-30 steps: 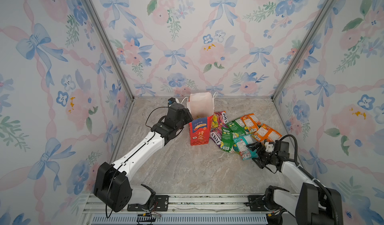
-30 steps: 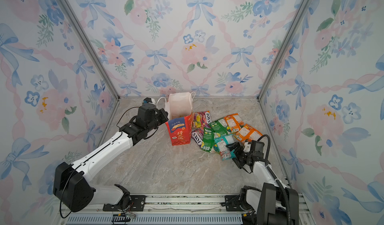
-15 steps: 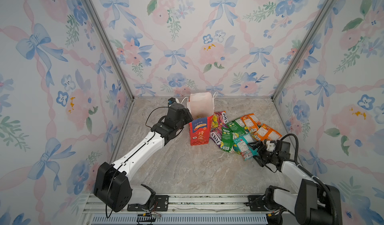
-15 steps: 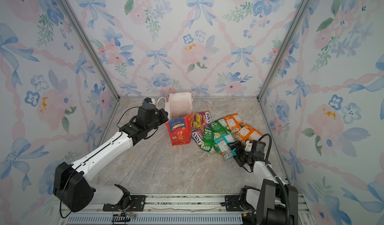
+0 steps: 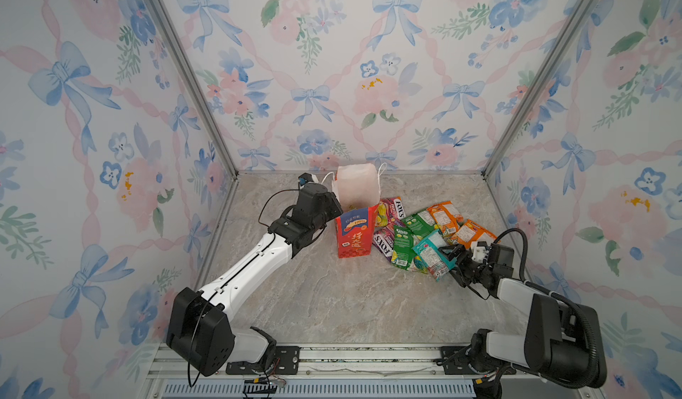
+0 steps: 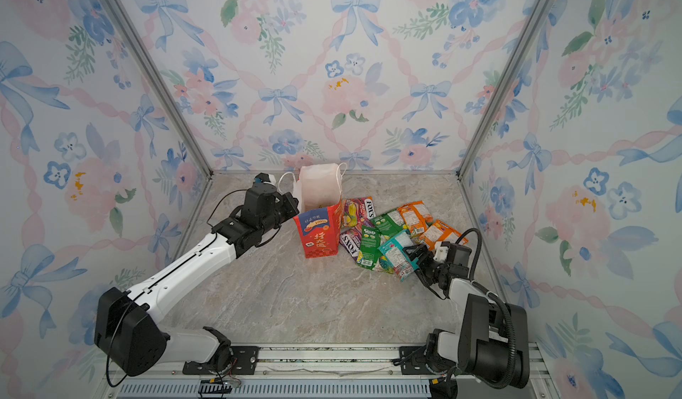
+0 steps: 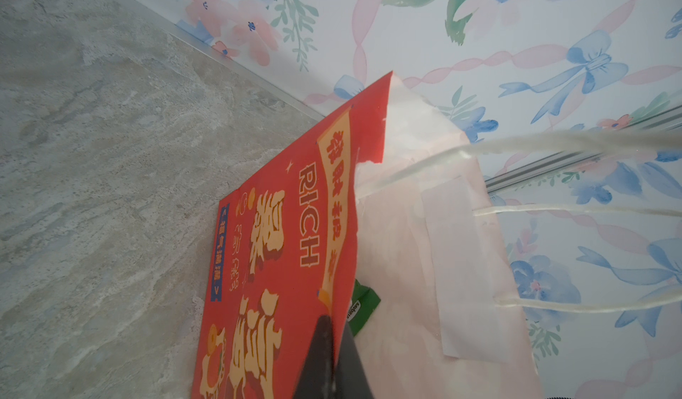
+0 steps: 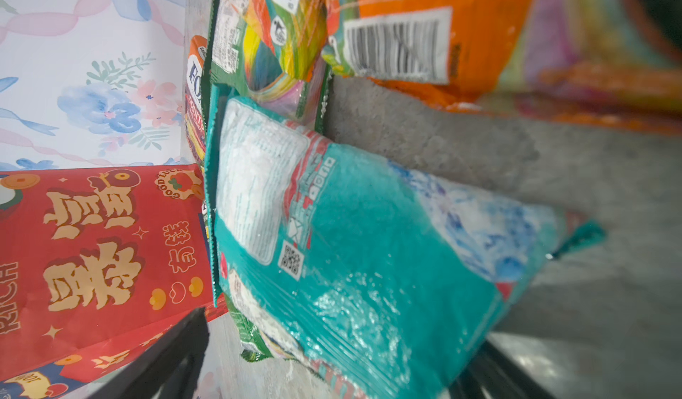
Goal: Place the snacks into the paper bag
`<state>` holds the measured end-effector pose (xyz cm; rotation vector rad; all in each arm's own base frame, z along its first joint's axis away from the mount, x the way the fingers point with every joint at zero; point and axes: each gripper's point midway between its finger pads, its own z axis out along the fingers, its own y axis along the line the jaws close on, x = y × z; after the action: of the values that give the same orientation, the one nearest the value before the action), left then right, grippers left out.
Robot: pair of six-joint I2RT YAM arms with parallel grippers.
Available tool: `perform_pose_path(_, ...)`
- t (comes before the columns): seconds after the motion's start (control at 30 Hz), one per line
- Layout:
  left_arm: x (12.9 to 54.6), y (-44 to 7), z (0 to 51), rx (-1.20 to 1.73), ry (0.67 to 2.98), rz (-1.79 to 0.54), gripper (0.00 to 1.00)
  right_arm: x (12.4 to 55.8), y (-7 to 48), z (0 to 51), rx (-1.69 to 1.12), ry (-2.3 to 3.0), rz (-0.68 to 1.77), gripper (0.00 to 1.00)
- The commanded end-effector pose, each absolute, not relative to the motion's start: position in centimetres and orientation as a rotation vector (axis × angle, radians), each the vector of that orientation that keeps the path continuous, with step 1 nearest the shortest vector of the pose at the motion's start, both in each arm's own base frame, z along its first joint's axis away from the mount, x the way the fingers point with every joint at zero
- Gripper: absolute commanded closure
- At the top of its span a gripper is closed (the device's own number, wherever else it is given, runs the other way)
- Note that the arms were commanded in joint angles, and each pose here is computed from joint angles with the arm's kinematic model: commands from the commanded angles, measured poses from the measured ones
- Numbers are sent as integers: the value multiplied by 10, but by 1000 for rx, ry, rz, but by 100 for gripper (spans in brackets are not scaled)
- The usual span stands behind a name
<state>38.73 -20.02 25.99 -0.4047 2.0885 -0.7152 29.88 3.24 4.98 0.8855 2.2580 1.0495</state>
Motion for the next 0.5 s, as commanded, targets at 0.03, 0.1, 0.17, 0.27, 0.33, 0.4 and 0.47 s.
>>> perform_pose_path(0.03, 389, -198, 247, -416, 2119, -698, 100, 274, 30, 9, 1013, 2383, 966, 4)
perform_pose_path(0.1, 389, -199, 248, -416, 2117, -700, 100, 275, 30, 10, 1016, 2384, 971, 7)
perform_pose_path(0.17, 389, -198, 248, -417, 2116, -698, 100, 275, 31, 11, 1005, 2387, 972, 11)
perform_pose_path(0.27, 389, -198, 249, -415, 2115, -699, 100, 274, 31, 12, 992, 2403, 950, 16)
perform_pose_path(0.33, 389, -198, 248, -416, 2117, -700, 100, 273, 30, 13, 984, 2410, 937, 18)
perform_pose_path(0.4, 389, -199, 248, -415, 2117, -701, 100, 273, 30, 14, 974, 2413, 933, 21)
perform_pose_path(0.47, 388, -198, 248, -416, 2118, -700, 100, 273, 30, 15, 968, 2412, 934, 28)
